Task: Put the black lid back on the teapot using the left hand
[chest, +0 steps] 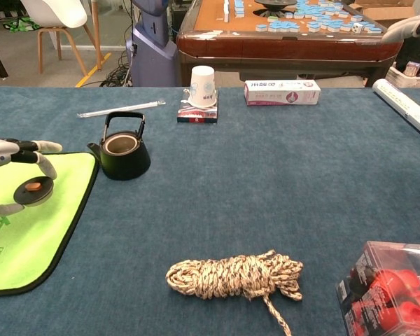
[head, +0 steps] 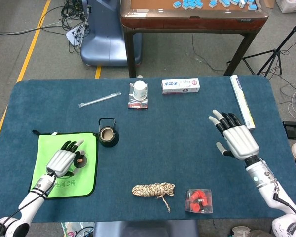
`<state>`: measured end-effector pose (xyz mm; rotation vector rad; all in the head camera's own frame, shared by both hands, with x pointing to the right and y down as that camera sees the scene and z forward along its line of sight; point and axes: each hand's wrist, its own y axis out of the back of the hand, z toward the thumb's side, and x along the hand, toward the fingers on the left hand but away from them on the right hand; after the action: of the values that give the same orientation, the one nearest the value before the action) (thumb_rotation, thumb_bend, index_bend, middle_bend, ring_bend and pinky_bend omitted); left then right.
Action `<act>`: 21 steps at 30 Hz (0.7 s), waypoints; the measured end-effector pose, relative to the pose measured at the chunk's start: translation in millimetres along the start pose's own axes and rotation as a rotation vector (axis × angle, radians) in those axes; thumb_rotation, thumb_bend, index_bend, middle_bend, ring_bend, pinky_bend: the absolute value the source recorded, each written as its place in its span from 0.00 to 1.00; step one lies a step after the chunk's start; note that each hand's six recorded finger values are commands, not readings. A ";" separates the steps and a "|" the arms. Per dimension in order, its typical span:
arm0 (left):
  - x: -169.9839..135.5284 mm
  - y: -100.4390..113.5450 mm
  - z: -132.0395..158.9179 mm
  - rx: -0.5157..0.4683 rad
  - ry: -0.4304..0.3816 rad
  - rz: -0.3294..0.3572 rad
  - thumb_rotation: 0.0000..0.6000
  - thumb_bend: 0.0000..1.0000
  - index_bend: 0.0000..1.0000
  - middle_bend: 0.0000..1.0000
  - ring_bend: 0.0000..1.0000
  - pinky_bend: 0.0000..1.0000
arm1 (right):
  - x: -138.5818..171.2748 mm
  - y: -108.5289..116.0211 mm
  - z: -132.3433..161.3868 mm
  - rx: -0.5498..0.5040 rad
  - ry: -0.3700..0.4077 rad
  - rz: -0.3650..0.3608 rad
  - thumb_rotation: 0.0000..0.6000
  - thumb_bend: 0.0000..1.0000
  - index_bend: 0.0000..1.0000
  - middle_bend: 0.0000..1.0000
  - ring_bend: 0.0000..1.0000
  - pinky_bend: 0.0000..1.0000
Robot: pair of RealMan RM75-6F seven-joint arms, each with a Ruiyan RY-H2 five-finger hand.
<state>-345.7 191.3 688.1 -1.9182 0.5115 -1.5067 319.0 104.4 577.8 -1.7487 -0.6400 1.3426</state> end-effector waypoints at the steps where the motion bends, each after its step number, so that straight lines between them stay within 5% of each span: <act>1: -1.0 2.0 1.1 -0.001 -0.001 0.002 1.00 0.33 0.33 0.00 0.00 0.00 | -0.2 -0.1 -0.1 -0.001 0.001 -0.001 1.00 0.41 0.00 0.00 0.00 0.00; 21: -2.8 46.2 38.1 0.077 -0.039 0.037 1.00 0.33 0.33 0.00 0.00 0.00 | -3.1 -1.7 -5.4 -0.029 0.010 -0.006 1.00 0.41 0.00 0.00 0.00 0.00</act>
<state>-306.1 169.0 649.0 -1.8648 0.4628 -1.4420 323.3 101.2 581.3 -1.7743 -0.6619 1.3259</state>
